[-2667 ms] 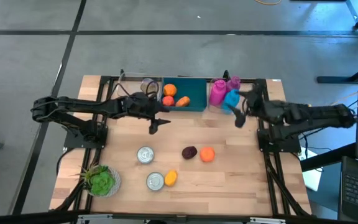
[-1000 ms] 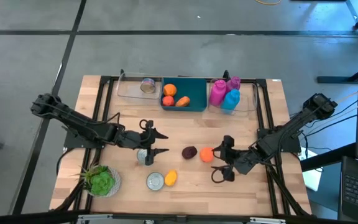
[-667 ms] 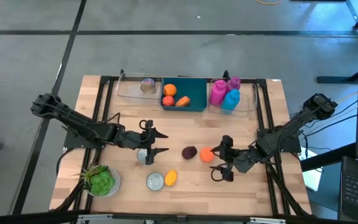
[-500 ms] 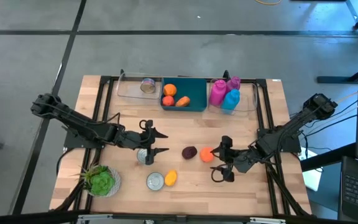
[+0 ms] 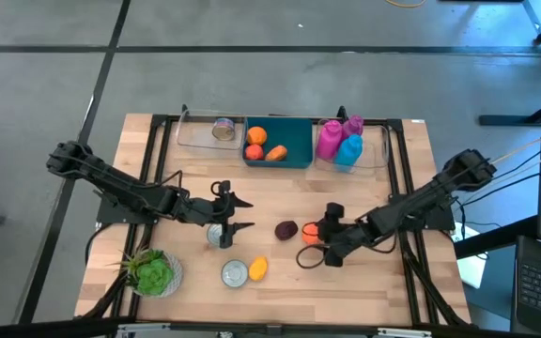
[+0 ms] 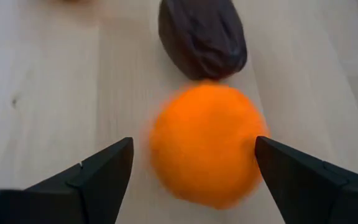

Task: Pick & Place Food Item
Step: Put the orange into the blue bin

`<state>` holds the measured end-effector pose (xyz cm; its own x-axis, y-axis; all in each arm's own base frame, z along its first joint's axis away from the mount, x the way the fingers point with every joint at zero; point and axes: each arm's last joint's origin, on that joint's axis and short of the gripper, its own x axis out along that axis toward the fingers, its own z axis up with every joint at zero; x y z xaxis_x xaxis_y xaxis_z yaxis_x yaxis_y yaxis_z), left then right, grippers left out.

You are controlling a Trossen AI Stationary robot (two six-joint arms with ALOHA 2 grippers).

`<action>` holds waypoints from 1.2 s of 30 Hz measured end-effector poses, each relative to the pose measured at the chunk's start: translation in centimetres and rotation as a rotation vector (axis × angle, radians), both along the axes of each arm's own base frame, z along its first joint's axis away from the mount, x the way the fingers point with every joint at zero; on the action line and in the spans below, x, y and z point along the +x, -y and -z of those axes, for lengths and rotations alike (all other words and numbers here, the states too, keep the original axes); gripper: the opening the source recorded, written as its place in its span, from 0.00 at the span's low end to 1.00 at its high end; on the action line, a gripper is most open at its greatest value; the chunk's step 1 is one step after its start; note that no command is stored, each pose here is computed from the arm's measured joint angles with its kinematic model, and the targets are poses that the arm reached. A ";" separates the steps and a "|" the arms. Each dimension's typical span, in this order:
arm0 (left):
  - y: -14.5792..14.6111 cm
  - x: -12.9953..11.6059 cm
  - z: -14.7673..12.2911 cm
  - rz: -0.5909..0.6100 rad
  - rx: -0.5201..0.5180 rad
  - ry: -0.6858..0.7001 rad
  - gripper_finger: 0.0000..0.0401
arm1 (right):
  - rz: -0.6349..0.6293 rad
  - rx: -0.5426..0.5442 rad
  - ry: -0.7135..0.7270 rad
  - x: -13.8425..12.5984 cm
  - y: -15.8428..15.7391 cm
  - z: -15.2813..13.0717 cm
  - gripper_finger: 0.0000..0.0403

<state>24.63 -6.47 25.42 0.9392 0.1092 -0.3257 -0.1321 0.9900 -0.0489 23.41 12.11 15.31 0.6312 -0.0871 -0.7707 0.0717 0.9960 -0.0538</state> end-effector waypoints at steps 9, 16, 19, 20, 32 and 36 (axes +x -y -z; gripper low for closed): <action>0.0 0.0 0.1 -0.009 0.005 -0.005 0.59 | 0.049 -0.025 -0.051 0.8 0.9 1.6 0.83; 0.0 -0.1 0.1 -0.011 0.005 -0.014 0.59 | 0.102 -0.015 0.046 1.9 1.4 1.3 0.83; 0.0 -0.1 0.1 -0.011 0.005 -0.014 0.59 | 0.104 -0.023 0.045 2.0 1.6 1.3 0.83; 0.0 -0.1 0.1 -0.011 0.005 -0.014 0.59 | 0.106 -0.025 0.040 2.0 1.7 1.4 0.83; -0.1 -0.1 0.3 -0.018 -0.015 -0.026 0.59 | 0.138 -0.038 -0.064 1.3 2.3 1.9 0.68; -0.1 -0.1 0.3 -0.018 -0.015 -0.026 0.59 | 0.131 -0.050 -0.075 1.2 2.3 2.0 0.61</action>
<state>24.53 -6.41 25.14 0.9282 0.1212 -0.3517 -0.1515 0.9866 -0.0600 24.58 9.80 13.32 0.5526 -0.2038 -0.8081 0.1944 0.9744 -0.1128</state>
